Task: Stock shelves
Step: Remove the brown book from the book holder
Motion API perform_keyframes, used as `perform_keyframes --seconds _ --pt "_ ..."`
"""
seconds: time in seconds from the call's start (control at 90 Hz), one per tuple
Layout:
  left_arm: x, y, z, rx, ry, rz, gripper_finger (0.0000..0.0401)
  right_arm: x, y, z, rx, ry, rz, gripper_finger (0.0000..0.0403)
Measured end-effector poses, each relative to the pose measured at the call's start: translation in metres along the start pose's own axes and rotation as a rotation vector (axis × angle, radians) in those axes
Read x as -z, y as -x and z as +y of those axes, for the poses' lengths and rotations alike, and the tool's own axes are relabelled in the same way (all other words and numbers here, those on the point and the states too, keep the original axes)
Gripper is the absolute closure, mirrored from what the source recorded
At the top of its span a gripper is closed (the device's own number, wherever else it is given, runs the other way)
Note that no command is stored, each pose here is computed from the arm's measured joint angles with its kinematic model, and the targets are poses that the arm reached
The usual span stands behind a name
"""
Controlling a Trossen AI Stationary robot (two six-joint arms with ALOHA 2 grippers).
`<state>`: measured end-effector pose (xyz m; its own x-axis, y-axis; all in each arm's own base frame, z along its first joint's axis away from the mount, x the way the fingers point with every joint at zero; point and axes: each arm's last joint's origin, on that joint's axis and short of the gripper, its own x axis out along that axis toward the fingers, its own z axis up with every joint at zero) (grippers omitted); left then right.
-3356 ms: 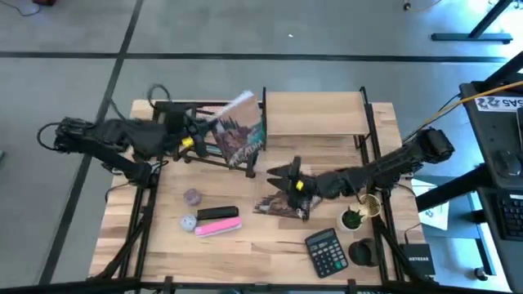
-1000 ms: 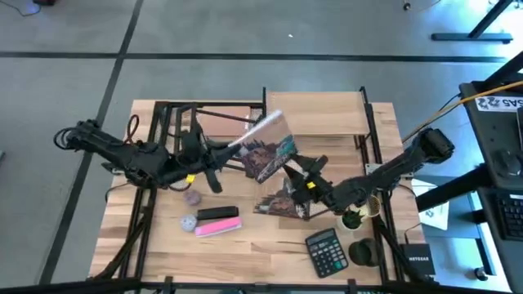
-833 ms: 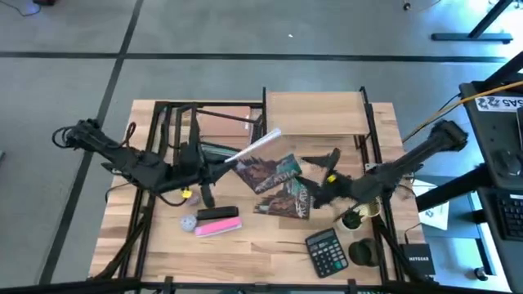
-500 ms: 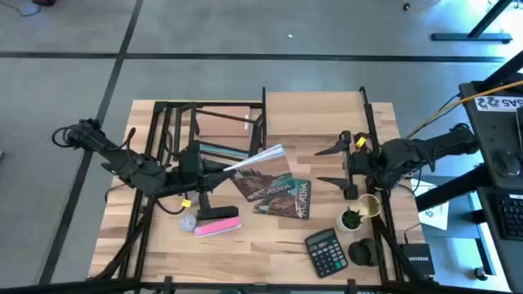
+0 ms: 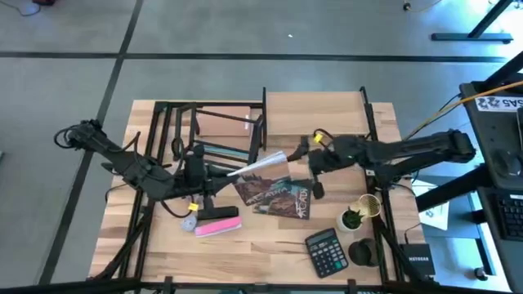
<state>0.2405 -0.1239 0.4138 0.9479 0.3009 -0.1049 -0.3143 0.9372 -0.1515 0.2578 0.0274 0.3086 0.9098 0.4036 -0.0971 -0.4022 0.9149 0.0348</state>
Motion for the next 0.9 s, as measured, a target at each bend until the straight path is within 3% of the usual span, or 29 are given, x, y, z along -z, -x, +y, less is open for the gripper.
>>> perform_keyframes --seconds 0.078,0.233,0.311,0.433,0.478,0.711,0.9 --pt "0.000 -0.001 0.001 -0.005 -0.004 0.003 0.0401 0.001 -0.004 -0.003 -0.061 -0.031 -0.023 0.0109" --pt "0.002 -0.002 0.002 -0.017 -0.012 0.013 0.0401 0.007 -0.015 -0.008 0.012 -0.062 0.000 0.0143" --pt "0.002 -0.002 0.002 -0.024 -0.011 0.010 0.0401 0.008 -0.021 -0.011 0.014 -0.066 0.011 0.0201" --pt "0.000 -0.002 0.002 -0.031 -0.003 -0.003 0.0395 0.006 -0.025 -0.012 0.000 -0.066 0.037 0.0351" --pt "-0.001 -0.002 0.002 -0.027 -0.008 -0.008 0.0384 0.006 -0.025 -0.012 0.002 -0.057 0.043 0.0380" --pt "-0.014 0.009 0.003 0.019 -0.053 -0.074 0.0279 0.010 -0.021 -0.010 0.016 -0.093 0.124 0.0398" --pt "-0.029 0.039 0.012 0.084 -0.083 -0.100 0.0215 0.007 0.005 -0.002 0.061 -0.132 0.230 0.0400"
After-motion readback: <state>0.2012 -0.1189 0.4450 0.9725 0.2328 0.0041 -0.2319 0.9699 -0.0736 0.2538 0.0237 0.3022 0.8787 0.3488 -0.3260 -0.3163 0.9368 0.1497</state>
